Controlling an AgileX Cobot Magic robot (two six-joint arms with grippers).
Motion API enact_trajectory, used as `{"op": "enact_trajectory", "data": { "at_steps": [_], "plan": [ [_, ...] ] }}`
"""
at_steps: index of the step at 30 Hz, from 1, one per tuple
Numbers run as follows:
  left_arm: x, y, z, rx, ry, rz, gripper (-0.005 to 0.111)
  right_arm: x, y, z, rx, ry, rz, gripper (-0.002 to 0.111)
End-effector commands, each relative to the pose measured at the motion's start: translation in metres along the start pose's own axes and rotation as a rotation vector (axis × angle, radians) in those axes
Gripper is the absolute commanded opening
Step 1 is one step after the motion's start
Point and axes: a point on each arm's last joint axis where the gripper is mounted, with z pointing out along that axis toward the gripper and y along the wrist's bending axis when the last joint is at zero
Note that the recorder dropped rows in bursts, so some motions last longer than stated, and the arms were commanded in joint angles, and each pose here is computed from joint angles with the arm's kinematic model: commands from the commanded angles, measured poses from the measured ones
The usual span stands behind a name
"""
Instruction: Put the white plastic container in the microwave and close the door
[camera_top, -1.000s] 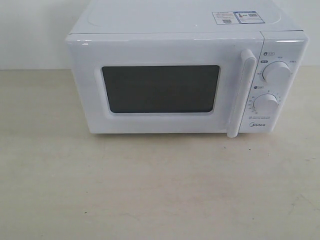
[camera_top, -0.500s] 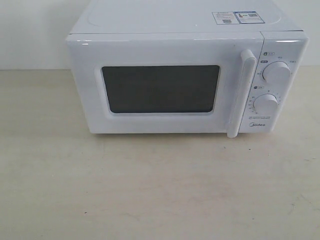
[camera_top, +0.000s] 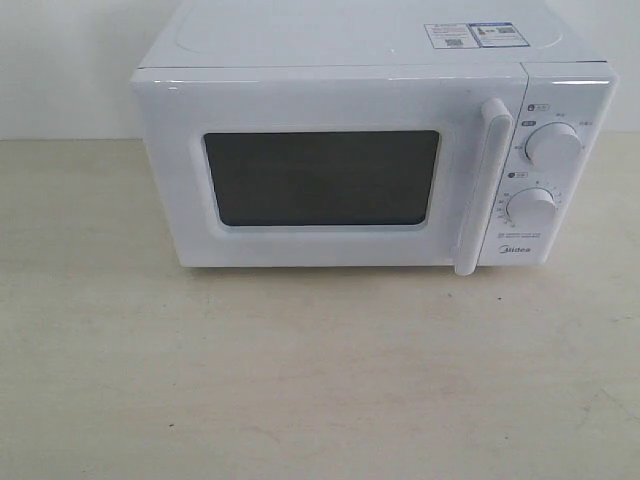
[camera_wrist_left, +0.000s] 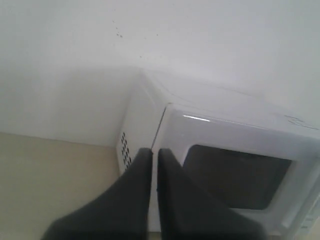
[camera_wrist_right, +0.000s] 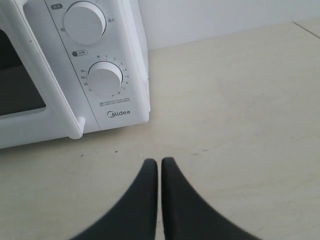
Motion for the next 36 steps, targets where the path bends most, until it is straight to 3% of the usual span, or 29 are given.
{"op": "enact_trajectory", "data": {
  "at_steps": [1, 4, 8, 12, 16, 23, 36],
  "plan": [
    [0.024, 0.002, 0.005, 0.062, -0.02, -0.096, 0.004, -0.001, 0.0, 0.0, -0.003, -0.011, 0.0, 0.0],
    [0.042, 0.005, 0.006, 0.083, -0.024, -0.134, 0.004, -0.001, 0.0, 0.0, -0.003, -0.011, 0.0, 0.0],
    [0.042, 0.005, 0.006, 0.081, -0.024, -0.156, 0.004, -0.001, 0.0, 0.0, -0.003, -0.011, 0.0, 0.0],
    [0.043, 0.006, 0.006, 0.07, -0.017, -0.082, 0.004, -0.001, 0.0, 0.0, -0.003, -0.011, 0.0, 0.0],
    [0.052, 0.01, 0.006, 0.03, 0.076, 0.045, 0.004, -0.001, 0.0, 0.0, -0.003, -0.011, 0.0, 0.0],
    [0.072, 0.021, 0.002, -0.066, 0.316, 0.158, 0.004, -0.001, 0.0, 0.0, -0.003, -0.011, 0.0, 0.0],
    [0.066, 0.03, -0.004, -0.248, 0.207, 0.133, 0.004, -0.001, 0.0, 0.0, -0.003, -0.011, 0.002, 0.0]
  ]
}}
